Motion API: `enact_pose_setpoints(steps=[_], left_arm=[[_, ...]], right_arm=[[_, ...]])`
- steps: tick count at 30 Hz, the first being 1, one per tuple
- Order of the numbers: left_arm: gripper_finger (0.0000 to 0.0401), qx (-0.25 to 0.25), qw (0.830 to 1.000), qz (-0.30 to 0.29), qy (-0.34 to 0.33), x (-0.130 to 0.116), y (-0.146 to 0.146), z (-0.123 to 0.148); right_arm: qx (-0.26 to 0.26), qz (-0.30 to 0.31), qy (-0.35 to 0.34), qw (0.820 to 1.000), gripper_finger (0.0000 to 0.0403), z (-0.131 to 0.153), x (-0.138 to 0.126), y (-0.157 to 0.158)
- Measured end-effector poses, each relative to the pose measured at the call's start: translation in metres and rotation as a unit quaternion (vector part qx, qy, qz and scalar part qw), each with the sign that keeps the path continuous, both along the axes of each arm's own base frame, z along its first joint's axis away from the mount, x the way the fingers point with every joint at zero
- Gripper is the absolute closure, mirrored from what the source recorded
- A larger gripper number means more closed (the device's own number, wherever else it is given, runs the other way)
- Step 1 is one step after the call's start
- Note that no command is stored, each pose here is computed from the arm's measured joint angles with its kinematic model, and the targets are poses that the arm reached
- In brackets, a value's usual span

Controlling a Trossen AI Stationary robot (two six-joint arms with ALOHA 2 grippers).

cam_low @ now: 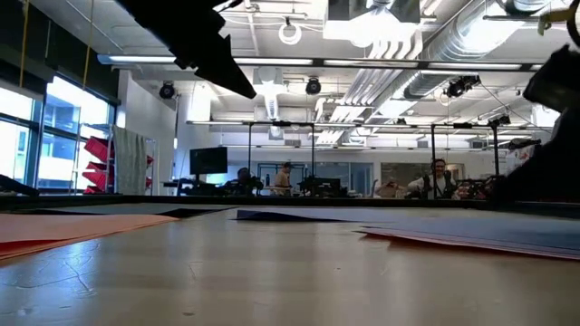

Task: Organize paper
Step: Stack the bottom blue paper on top of the top blue paper

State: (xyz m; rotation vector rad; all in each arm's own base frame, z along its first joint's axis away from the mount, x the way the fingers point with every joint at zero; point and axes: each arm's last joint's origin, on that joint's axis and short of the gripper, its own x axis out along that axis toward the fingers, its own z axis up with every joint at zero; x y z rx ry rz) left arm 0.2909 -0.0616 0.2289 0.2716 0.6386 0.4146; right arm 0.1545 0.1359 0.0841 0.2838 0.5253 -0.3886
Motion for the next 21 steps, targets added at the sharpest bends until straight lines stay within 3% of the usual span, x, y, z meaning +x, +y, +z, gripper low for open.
enact_pose_setpoints(steps=[10,16,21], left_arm=[[0.0401,0.0,1.0,0.001,0.0,0.0,0.001,0.0],[0.0401,-0.008,1.0,-0.004,0.0,0.0,0.0,0.0],[0.0401,-0.008,1.0,-0.004,0.001,0.0,0.0,0.0]], right_arm=[[-0.011,0.008,0.033,0.999,0.0251,-0.007,-0.007,-0.007],[-0.017,-0.019,0.033,0.999,0.0294,-0.018,-0.006,-0.008],[-0.031,-0.022,0.031,0.999,0.0348,-0.021,-0.004,-0.006]])
